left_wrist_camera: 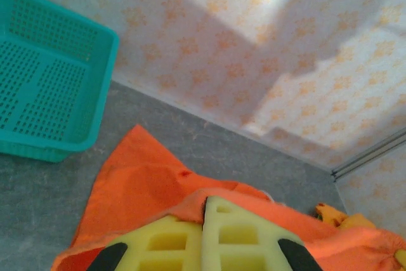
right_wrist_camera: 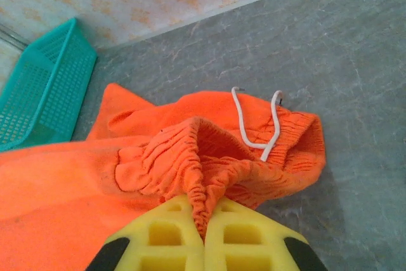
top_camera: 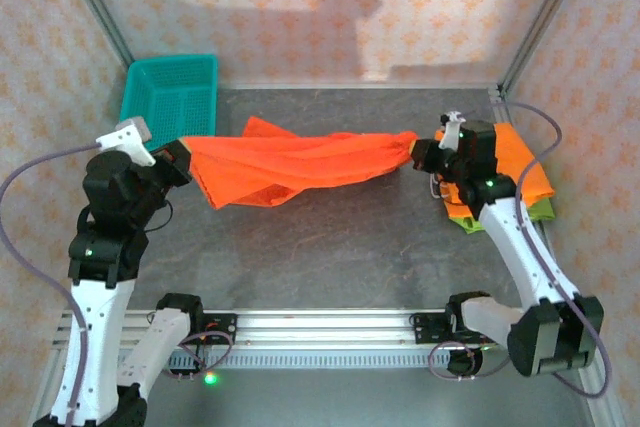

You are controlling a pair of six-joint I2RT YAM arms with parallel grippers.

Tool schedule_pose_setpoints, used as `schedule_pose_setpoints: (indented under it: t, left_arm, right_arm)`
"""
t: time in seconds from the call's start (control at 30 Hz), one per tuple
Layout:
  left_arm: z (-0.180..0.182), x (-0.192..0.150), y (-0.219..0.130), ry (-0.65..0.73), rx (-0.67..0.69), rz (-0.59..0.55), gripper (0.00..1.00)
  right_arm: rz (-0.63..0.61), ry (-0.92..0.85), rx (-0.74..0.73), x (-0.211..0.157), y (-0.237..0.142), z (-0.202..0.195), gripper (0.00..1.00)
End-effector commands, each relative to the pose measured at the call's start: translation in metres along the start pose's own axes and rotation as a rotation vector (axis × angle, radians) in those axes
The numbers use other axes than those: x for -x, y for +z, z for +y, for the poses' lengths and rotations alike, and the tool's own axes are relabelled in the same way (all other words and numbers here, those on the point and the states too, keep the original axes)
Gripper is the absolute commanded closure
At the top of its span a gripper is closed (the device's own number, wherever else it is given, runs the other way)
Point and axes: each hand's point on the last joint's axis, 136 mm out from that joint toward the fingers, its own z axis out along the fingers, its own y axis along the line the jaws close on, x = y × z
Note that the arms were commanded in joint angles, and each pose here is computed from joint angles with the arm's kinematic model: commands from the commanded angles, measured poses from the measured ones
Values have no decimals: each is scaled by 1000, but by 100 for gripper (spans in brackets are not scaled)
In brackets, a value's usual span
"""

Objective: Fold and stack the shorts

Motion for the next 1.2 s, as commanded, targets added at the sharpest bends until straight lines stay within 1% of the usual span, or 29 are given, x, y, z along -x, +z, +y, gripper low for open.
schedule_pose_setpoints:
  t: [0.0, 0.07, 0.23, 0.43, 0.5, 0.6, 0.8, 0.9, 1.03, 1.17]
  left_arm:
    - [-15, 15, -15, -10, -46, -38, 100]
    - [-16, 16, -16, -3, -38, -19, 100]
    - [-14, 20, -22, 52, 3, -8, 100]
    - [11, -4, -22, 72, 108, 79, 100]
    - [18, -14, -17, 65, 121, 104, 100]
    - [24, -32, -7, 52, 125, 166, 100]
    - [51, -58, 0, 78, 238, 272, 100]
    - [57, -57, 5, 95, 276, 290, 100]
    - [50, -45, 25, 103, 269, 283, 100]
    - [42, -29, 51, 122, 269, 299, 100]
  right_arm:
    - [-40, 25, -2, 3, -21, 5, 100]
    - [-17, 66, -17, -8, -29, 2, 100]
    - [58, 176, 33, -44, -43, 10, 100]
    - [252, 256, 25, -126, -45, 8, 100]
    - [303, 260, 0, -146, -45, 5, 100]
    - [350, 273, -38, -161, -43, -1, 100]
    - [484, 326, -179, -201, -38, -26, 100]
    - [498, 337, -226, -202, -36, -32, 100]
    - [405, 330, -278, -171, -31, -33, 100]
    - [329, 317, -326, -142, -28, -33, 100]
